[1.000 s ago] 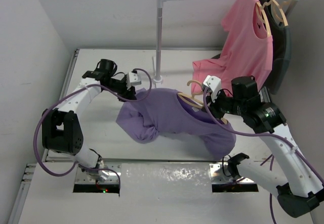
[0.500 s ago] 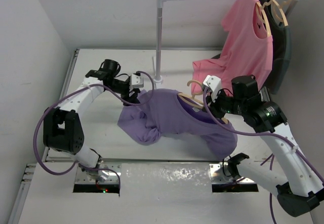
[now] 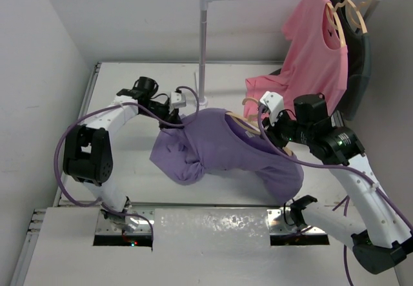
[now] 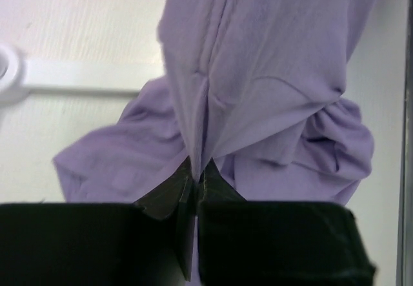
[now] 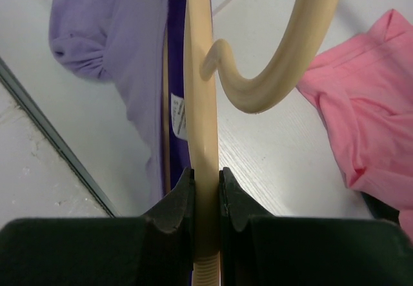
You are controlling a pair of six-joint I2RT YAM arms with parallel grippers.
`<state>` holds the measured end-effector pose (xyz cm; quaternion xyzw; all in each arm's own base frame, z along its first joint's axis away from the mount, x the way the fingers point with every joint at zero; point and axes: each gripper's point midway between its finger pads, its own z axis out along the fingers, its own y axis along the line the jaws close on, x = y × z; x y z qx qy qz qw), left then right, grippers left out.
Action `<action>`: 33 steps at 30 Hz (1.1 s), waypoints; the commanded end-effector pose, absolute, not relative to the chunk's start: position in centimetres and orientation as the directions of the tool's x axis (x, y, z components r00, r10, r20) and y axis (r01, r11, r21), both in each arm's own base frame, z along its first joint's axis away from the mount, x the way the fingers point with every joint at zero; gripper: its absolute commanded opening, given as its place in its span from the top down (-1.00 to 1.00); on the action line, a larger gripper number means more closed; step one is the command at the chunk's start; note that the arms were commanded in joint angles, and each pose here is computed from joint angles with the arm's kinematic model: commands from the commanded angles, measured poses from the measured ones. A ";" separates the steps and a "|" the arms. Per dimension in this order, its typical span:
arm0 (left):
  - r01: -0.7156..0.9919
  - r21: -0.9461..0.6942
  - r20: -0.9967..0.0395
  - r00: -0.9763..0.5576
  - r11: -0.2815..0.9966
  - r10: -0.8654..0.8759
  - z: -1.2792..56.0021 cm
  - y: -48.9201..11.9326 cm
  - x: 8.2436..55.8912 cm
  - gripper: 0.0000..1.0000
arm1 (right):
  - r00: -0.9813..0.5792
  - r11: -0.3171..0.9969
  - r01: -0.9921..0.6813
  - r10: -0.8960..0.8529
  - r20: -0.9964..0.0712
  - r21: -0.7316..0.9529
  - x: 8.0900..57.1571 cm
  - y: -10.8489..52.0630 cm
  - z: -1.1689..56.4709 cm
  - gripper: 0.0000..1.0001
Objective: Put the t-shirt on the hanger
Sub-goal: Place the T-shirt on the hanger, then place the hanger at the clothesline.
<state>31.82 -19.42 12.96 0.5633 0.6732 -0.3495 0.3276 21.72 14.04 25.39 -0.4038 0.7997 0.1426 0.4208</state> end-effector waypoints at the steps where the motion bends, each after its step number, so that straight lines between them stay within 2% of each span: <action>1: 0.972 -0.115 -0.837 -0.205 0.202 0.508 12.7 -16.7 33.3 1.00 | -0.268 0.727 -0.660 -0.463 -0.845 -0.189 23.8 12.9 29.8 1.00; 7: 0.961 -0.064 -0.859 -0.191 0.270 0.475 14.6 -16.6 35.1 1.00 | -0.244 0.741 -0.637 -0.456 -0.856 -0.213 24.1 12.5 31.6 1.00; 8: 0.956 -0.061 -0.864 -0.195 0.287 0.464 15.1 -16.7 35.5 0.85 | -0.240 0.742 -0.634 -0.457 -0.857 -0.219 24.2 12.5 31.9 1.00; 10: 0.944 -0.082 -0.873 -0.222 0.319 0.434 16.6 -16.9 36.3 0.08 | -0.252 0.756 -0.614 -0.460 -0.851 -0.227 24.6 12.1 32.1 1.00; 11: 0.946 -0.081 -0.878 -0.217 0.314 0.427 17.3 -17.1 36.4 -0.99 | -0.244 0.764 -0.600 -0.456 -0.856 -0.236 24.8 11.9 32.8 1.00; 15: 0.910 -0.074 -0.883 -0.249 0.408 0.397 20.5 -16.9 38.7 -1.00 | -0.259 0.830 -0.478 -0.446 -0.857 -0.287 26.3 10.0 35.6 1.00; 16: 0.900 -0.062 -0.879 -0.254 0.432 0.403 20.8 -16.5 39.1 -1.00 | -0.238 0.854 -0.410 -0.439 -0.866 -0.320 26.6 8.8 38.0 1.00; 18: 0.893 -0.033 -0.885 -0.234 0.448 0.401 22.2 -16.3 39.3 -1.00 | -0.266 0.855 -0.370 -0.471 -0.841 -0.362 27.2 7.8 39.1 1.00; 19: 0.890 -0.020 -0.885 -0.227 0.456 0.406 22.5 -16.2 39.3 -1.00 | -0.219 0.868 -0.326 -0.456 -0.863 -0.376 27.0 7.1 42.6 1.00; 21: 0.885 0.006 -0.890 -0.207 0.465 0.407 23.3 -16.0 39.1 -1.00 | -0.256 0.860 -0.277 -0.497 -0.829 -0.430 27.8 5.9 43.9 1.00; 22: 0.879 0.019 -0.887 -0.206 0.477 0.414 23.3 -15.7 39.1 -1.00 | -0.190 0.870 -0.233 -0.478 -0.858 -0.434 27.2 5.4 47.7 1.00; 28: 0.832 0.064 -0.863 -0.231 0.551 0.448 22.5 -14.3 39.9 -1.00 | -0.079 0.877 -0.082 -0.479 -0.874 -0.473 28.8 4.1 53.2 1.00; 33: 0.810 0.087 -0.851 -0.242 0.580 0.466 22.2 -13.6 40.3 -0.99 | -0.049 0.892 -0.226 -0.411 -0.910 -0.391 32.6 9.0 51.6 1.00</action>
